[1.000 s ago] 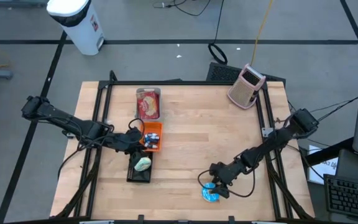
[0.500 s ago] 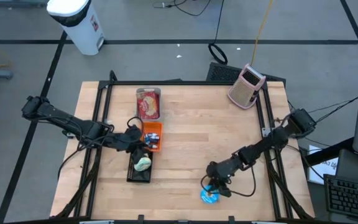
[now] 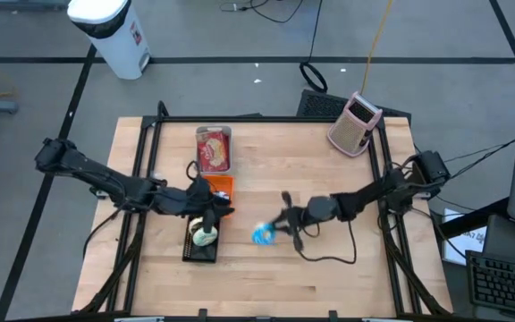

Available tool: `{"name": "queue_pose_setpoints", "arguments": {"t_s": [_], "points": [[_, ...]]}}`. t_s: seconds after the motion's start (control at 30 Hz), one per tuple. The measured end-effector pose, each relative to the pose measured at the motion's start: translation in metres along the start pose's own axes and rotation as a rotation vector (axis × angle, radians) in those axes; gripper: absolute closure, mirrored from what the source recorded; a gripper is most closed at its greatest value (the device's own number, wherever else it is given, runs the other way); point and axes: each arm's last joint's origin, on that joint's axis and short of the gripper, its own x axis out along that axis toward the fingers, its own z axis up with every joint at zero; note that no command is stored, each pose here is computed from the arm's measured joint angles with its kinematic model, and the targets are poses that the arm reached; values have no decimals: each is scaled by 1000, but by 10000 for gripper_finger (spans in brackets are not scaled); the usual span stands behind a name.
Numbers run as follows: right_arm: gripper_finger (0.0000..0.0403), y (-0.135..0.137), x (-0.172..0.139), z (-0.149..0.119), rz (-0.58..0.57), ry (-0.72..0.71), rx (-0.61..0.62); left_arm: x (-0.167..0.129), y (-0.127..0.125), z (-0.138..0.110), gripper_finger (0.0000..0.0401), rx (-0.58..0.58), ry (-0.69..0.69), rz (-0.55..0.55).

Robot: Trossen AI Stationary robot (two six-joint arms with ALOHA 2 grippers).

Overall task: Pick & Place Food Item
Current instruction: Put the blue donut into the black bin

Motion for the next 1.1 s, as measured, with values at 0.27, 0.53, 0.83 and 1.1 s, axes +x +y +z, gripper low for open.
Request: {"name": "queue_pose_setpoints", "arguments": {"t_s": [0.27,0.53,0.83,1.1], "points": [[379,-20,-1,23,-179,-202,-157,27,-5,-6,226,180,-69,-45],[379,-21,7,40,-193,-220,-227,40,1,-4,223,208,-67,-64],[379,-22,9,44,-226,-210,-260,41,0,-1,118,271,-71,-115],[379,-22,8,46,-246,-226,-258,42,2,0,55,280,-74,-92]]}}
